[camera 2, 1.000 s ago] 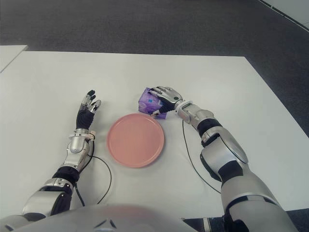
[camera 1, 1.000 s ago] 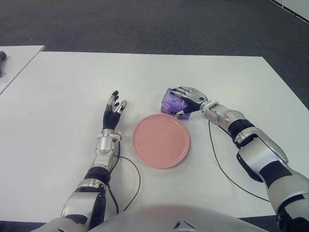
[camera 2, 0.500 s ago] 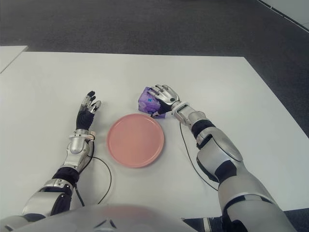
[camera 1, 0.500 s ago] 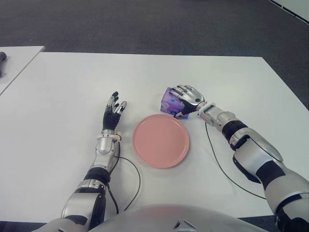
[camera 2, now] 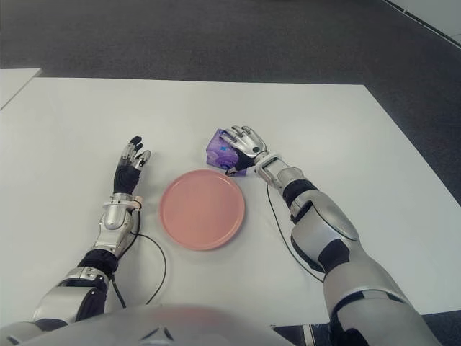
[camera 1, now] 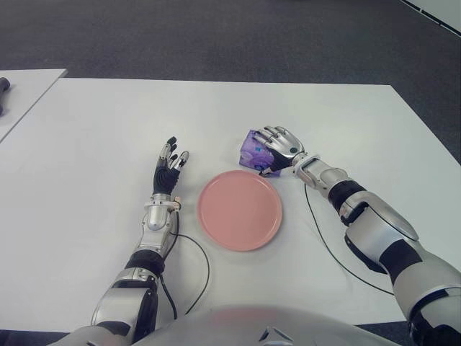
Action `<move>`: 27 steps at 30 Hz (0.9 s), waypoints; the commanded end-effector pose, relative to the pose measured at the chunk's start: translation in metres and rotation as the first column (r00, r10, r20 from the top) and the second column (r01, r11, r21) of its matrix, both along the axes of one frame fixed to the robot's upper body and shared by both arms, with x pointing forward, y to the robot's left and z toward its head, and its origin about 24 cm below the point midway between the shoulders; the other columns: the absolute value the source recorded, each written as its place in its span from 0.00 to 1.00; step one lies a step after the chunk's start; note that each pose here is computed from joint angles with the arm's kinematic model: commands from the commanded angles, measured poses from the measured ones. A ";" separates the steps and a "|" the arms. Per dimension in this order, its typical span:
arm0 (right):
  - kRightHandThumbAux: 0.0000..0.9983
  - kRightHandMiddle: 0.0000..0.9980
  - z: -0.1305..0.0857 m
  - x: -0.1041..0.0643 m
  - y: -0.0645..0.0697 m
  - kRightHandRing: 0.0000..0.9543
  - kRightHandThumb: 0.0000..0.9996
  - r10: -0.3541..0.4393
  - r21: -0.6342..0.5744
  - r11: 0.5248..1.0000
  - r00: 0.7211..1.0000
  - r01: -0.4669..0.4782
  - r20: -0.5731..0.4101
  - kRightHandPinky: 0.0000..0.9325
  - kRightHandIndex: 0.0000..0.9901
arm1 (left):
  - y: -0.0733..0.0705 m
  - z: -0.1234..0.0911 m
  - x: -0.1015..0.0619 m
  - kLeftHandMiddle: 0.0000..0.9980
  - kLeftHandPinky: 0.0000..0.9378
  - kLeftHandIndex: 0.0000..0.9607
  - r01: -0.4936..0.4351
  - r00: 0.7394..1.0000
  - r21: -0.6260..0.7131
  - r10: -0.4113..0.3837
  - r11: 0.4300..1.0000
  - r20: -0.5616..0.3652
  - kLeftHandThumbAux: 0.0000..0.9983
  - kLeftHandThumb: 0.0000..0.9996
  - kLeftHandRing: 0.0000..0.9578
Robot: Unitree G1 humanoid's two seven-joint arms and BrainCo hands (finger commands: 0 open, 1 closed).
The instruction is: Put the tissue paper into the plate.
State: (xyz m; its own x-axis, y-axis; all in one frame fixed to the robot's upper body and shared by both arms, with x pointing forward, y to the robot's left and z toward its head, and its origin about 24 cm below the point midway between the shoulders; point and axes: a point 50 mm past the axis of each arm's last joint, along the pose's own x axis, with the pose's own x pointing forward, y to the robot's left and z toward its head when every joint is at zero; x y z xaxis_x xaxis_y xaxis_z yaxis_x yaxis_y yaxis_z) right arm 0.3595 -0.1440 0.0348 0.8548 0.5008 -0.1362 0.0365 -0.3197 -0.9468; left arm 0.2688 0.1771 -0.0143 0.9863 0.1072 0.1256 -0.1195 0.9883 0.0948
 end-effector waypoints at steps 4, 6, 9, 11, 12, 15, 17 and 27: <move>0.45 0.00 -0.039 -0.024 -0.009 0.00 0.07 -0.017 -0.103 0.995 0.992 0.004 -0.127 0.00 0.00 | -0.002 -0.011 -0.010 0.00 0.00 0.00 0.003 0.999 0.002 -0.003 1.000 -0.044 0.43 0.00 0.00; 0.45 0.00 -0.039 -0.023 -0.009 0.00 0.08 -0.016 -0.101 0.995 0.992 0.003 -0.123 0.00 0.00 | -0.002 -0.011 -0.010 0.00 0.00 0.00 0.003 0.999 0.002 -0.003 1.000 -0.045 0.42 0.00 0.00; 0.46 0.00 -0.038 -0.023 -0.009 0.00 0.09 -0.012 -0.091 0.996 0.993 0.002 -0.118 0.00 0.00 | -0.002 -0.011 -0.010 0.00 0.00 0.00 0.003 0.999 0.001 -0.003 1.000 -0.046 0.42 0.00 0.00; 0.47 0.00 -0.038 -0.024 -0.009 0.00 0.11 -0.010 -0.074 0.997 0.994 0.002 -0.111 0.00 0.00 | -0.003 -0.011 -0.010 0.00 0.00 0.00 0.003 0.999 0.000 -0.003 1.000 -0.048 0.42 0.00 0.00; 0.48 0.00 -0.038 -0.024 -0.009 0.00 0.14 -0.009 -0.064 0.998 0.994 0.003 -0.107 0.02 0.00 | -0.003 -0.011 -0.010 0.00 0.00 0.00 0.002 0.999 -0.001 -0.002 1.000 -0.049 0.42 0.00 0.00; 0.51 0.05 -0.038 -0.025 -0.010 0.07 0.27 -0.016 -0.021 1.000 0.995 0.014 -0.095 0.14 0.03 | -0.003 -0.011 -0.010 0.00 0.00 0.00 0.002 0.999 -0.003 -0.003 1.000 -0.050 0.41 0.00 0.00; 0.52 0.21 -0.038 -0.026 -0.010 0.22 0.40 -0.029 0.012 0.999 0.995 0.030 -0.090 0.28 0.15 | -0.003 -0.011 -0.011 0.00 0.00 0.00 0.002 0.999 -0.004 -0.002 1.000 -0.051 0.41 0.00 0.00; 0.70 0.73 -0.034 -0.024 0.001 0.76 0.72 -0.120 0.248 0.959 0.990 0.136 -0.077 0.80 0.44 | -0.005 -0.011 -0.012 0.00 0.00 0.00 -0.005 0.999 -0.006 0.005 1.000 -0.044 0.41 0.00 0.00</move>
State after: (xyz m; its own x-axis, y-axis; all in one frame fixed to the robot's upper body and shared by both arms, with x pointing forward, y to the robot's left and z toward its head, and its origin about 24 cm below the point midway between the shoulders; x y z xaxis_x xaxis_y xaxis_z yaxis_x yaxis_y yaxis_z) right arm 0.3527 -0.1386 0.0302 0.8929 0.4493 0.0290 0.0677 -0.0705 -0.9952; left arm 0.2667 0.1752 -0.0138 0.9852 0.1105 0.1310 -0.1225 0.9887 0.0866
